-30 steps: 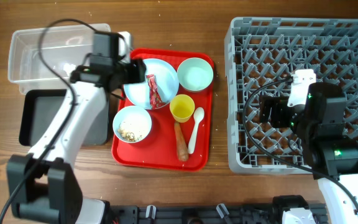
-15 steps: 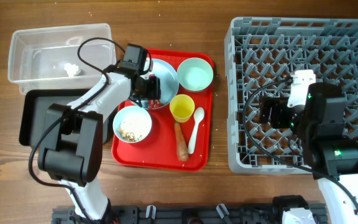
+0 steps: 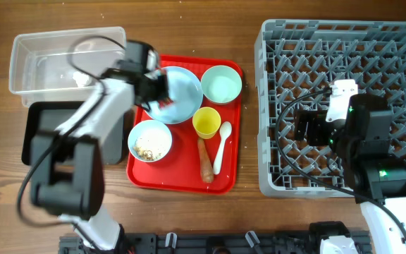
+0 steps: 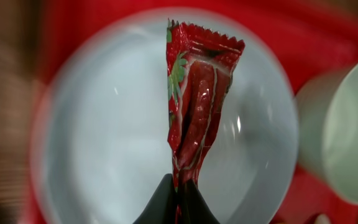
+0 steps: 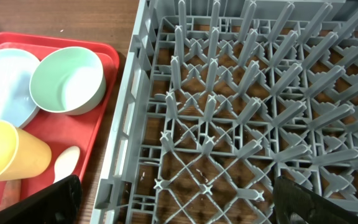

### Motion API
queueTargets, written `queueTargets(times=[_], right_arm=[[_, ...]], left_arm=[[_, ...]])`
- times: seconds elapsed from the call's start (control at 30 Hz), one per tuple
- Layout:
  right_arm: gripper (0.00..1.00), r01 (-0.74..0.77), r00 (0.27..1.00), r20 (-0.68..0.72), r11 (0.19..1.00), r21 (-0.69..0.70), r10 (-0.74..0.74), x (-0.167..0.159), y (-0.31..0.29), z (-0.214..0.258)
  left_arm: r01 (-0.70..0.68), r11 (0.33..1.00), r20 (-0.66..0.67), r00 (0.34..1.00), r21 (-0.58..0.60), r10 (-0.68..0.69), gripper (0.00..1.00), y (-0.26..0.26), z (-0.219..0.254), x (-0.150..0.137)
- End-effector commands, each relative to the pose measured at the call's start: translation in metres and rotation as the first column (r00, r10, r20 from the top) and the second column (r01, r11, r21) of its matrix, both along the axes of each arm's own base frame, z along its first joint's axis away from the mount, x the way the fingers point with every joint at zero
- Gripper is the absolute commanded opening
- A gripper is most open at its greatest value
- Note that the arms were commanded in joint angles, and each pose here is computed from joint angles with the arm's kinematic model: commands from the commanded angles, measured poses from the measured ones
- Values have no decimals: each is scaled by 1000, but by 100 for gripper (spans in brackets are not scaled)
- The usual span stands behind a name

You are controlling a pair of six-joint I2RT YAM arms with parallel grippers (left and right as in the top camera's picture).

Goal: Sort waste into correct bins and load items into the dishwasher rack
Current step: 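Grasp the red wrapper on the plate with the left gripper, then drop the red wrapper into the clear bin with the left gripper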

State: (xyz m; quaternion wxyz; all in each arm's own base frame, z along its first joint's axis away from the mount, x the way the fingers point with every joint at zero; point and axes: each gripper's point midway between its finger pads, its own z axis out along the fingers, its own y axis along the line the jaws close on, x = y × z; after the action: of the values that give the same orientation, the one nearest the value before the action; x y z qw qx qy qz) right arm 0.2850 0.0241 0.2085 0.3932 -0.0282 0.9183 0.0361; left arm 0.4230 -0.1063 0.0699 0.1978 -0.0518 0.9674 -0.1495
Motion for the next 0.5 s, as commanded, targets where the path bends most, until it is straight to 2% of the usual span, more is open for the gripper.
queueTargets(times=[0.0, 0.07, 0.23, 0.3, 0.37, 0.4, 0.47], right_arm=[[100, 4, 1000, 21, 1000, 21, -5, 3, 1, 10], [100, 5, 1000, 21, 1000, 21, -5, 3, 1, 10], [100, 4, 1000, 21, 1000, 20, -5, 3, 1, 10], [100, 5, 1000, 21, 1000, 21, -5, 3, 1, 10], [100, 4, 1000, 21, 1000, 21, -5, 3, 1, 10], [100, 4, 1000, 21, 1000, 21, -5, 3, 1, 10], [100, 4, 1000, 21, 1000, 21, -4, 3, 1, 10]], left_arm=[[-195, 981, 230, 956, 23, 185, 4, 71, 86, 30], [-271, 962, 265, 930, 27, 254, 6, 104, 99, 32], [-377, 926, 266, 895, 26, 358, 20, 155, 95, 33], [-396, 918, 261, 889, 27, 376, 33, 165, 89, 35], [-400, 916, 269, 885, 25, 379, 65, 168, 85, 40], [-400, 916, 279, 882, 23, 378, 72, 169, 86, 43], [-401, 916, 303, 875, 17, 377, 79, 169, 90, 47]])
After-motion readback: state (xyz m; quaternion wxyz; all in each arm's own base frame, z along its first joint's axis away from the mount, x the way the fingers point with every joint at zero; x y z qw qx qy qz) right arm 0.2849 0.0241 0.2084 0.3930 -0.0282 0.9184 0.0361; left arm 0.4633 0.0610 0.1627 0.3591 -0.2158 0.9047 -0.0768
